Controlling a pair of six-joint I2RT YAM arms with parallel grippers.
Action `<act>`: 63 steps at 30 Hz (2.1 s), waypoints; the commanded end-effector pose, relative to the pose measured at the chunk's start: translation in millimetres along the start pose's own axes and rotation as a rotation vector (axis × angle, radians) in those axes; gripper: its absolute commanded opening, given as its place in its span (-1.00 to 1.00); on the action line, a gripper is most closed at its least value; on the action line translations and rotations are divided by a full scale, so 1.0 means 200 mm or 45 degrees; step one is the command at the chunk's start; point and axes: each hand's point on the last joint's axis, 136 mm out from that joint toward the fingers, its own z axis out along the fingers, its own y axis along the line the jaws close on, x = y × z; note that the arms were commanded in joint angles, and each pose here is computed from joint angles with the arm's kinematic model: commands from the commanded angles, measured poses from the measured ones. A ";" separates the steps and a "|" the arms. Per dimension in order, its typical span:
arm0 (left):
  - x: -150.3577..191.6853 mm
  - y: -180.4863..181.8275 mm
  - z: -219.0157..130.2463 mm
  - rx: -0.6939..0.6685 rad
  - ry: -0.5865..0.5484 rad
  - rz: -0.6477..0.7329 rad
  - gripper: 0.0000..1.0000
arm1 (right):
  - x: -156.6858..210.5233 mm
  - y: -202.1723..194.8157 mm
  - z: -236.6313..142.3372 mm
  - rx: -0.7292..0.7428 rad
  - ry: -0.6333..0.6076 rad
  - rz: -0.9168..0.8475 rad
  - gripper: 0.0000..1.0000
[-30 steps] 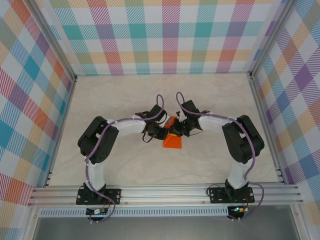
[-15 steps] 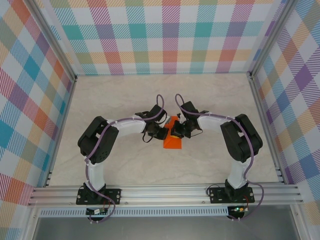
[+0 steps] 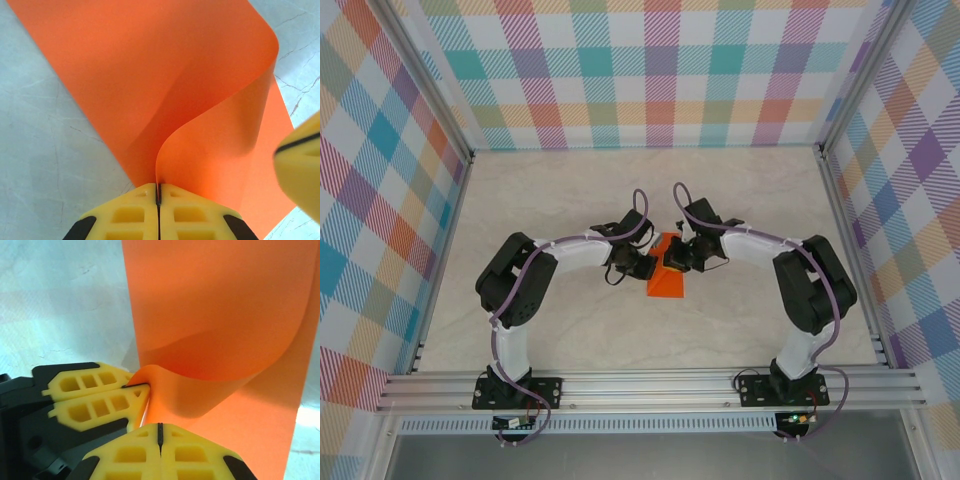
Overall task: Fold a paper plane with a square sheet of paper (fold left side to right side)
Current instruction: Fold the triangle a second time at the center of the table.
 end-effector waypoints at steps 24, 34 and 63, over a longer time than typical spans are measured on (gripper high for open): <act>-0.07 -0.07 -0.12 0.040 -0.049 0.041 -0.88 | 0.25 -0.35 0.07 0.247 0.165 0.106 -0.97; -0.05 -0.03 -0.06 0.005 -0.024 0.033 -0.87 | 0.25 -0.33 0.05 0.249 0.162 0.092 -0.97; 0.02 0.00 0.02 0.011 0.030 0.015 -0.88 | 0.19 -0.21 0.01 0.121 0.117 0.041 -0.96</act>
